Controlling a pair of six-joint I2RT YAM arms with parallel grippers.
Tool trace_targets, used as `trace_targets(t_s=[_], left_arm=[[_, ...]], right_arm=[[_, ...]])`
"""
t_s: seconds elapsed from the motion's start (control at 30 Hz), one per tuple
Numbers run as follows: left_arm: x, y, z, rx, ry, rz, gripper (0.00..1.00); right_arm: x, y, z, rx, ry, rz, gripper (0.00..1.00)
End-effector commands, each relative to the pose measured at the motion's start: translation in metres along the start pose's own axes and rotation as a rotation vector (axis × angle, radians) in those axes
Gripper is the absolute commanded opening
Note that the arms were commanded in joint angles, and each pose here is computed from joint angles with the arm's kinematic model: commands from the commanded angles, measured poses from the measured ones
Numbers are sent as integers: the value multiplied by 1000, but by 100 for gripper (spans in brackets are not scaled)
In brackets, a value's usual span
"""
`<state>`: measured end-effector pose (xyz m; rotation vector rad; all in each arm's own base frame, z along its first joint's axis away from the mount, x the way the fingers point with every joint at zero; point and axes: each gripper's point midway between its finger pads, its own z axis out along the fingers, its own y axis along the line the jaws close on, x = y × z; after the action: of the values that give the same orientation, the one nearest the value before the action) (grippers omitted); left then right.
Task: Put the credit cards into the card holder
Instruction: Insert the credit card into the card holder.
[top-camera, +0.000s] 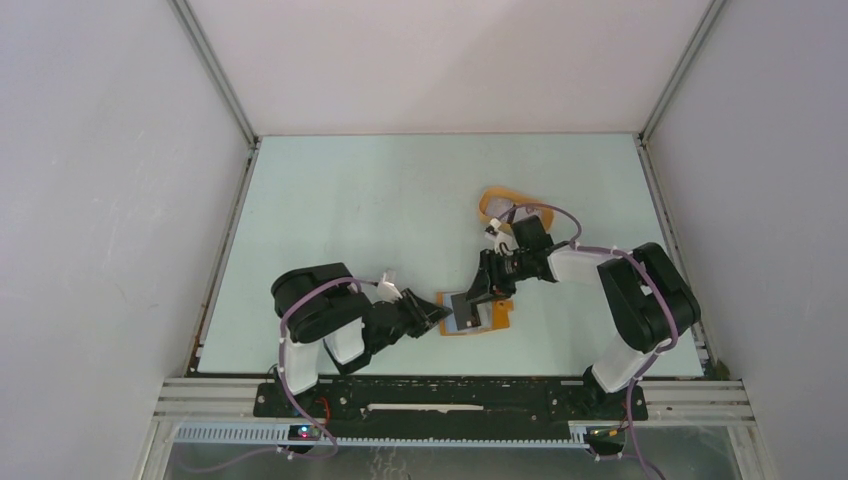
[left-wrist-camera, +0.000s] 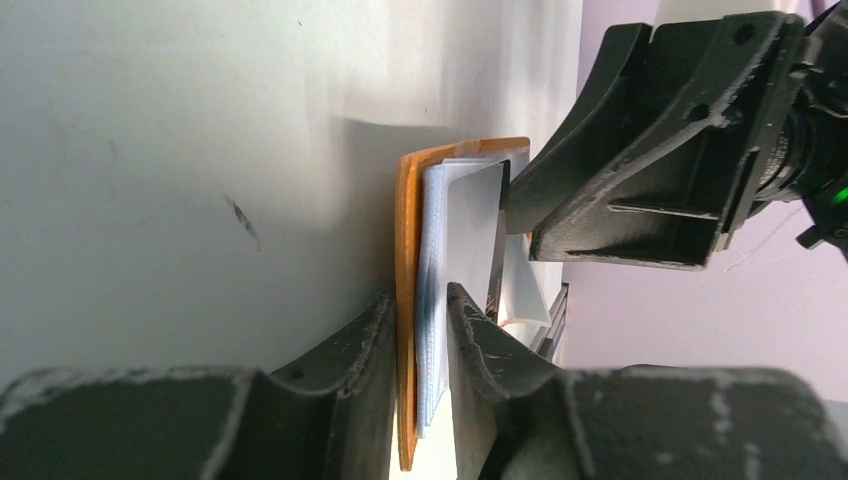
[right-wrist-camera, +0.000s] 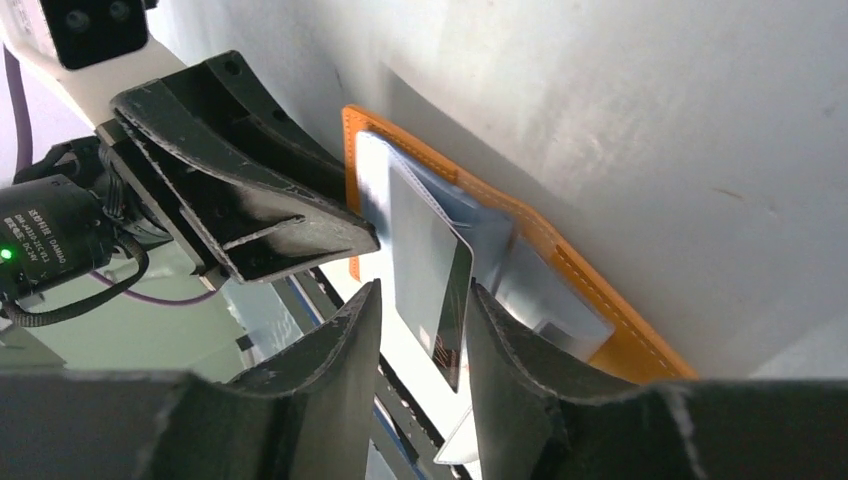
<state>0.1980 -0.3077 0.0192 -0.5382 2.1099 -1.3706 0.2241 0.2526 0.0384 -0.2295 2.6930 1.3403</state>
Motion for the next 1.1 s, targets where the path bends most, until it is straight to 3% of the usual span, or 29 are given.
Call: trace_targets(t_s=[0.0, 0.23, 0.37, 0.63, 0.9, 1.07], left_arm=[[1, 19, -5, -54, 3, 53, 29], [2, 16, -4, -43, 9, 58, 24], [3, 13, -4, -34, 13, 62, 21], [1, 10, -3, -26, 4, 60, 23], [3, 6, 0, -13, 15, 62, 28], [4, 3, 2, -2, 20, 67, 28]], right_arm=[[-7, 15, -5, 27, 2, -141, 46], [-3, 13, 3, 158, 43, -248, 54], [5, 14, 8, 204, 71, -288, 64], [18, 42, 13, 44, 136, -205, 65], [13, 40, 9, 79, 118, -228, 67], [18, 50, 12, -5, 158, -173, 67]])
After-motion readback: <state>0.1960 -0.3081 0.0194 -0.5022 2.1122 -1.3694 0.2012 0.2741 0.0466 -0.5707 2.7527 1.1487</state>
